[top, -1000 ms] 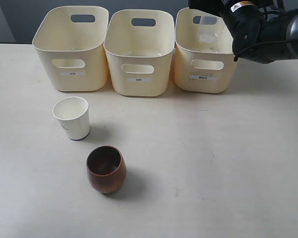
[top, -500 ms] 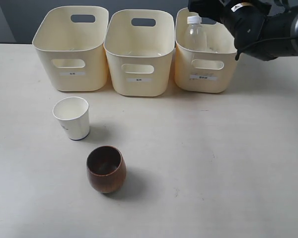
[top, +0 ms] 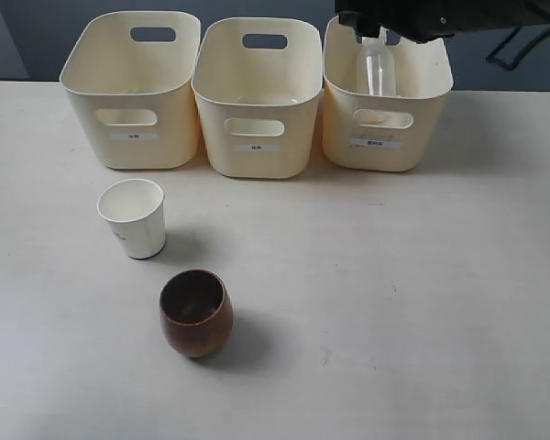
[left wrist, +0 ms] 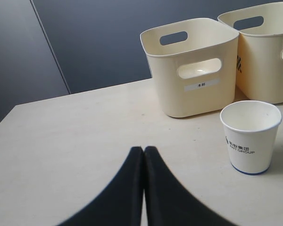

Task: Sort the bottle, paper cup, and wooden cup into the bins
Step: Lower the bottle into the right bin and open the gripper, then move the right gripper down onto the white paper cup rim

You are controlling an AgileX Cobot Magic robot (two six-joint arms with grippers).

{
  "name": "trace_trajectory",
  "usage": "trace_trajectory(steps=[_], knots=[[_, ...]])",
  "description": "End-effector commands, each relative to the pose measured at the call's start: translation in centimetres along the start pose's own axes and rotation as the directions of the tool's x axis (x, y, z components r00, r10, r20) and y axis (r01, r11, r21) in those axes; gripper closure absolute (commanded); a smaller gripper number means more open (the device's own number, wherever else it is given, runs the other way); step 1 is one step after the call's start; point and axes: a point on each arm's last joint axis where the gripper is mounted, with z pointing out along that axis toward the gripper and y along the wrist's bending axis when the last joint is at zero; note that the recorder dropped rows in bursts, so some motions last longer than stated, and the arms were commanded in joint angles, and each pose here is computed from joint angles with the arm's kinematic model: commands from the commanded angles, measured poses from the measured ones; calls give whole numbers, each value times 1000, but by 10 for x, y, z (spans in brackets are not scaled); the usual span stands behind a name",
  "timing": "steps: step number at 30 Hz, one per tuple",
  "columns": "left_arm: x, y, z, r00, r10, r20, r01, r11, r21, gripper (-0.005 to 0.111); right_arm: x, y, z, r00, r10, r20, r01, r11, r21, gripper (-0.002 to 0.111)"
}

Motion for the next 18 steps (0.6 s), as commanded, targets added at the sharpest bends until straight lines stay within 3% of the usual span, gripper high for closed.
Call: trace_trajectory(steps=[1,4,7,11,18], knots=[[0,0,0,1000,4,9,-4,1000,1,107,8,18,-4,994,-22,-105,13,997,-80,43],[0,0,0,1000,6,9,-6,1000,0,107,19,50,-5,983,-76,-170,47,984,-170,43],[0,0,0,1000,6,9,-6,1000,0,107,29,86,-6,970,-174,-168,126,958,-259,43],[0,0,0,1000,6,9,-6,1000,0,107,47,123,5,965,-211,-155,153,935,-319,43],[0,0,0,1000,6,9,-6,1000,0,107,69,146,28,975,-148,-168,86,940,-331,43]])
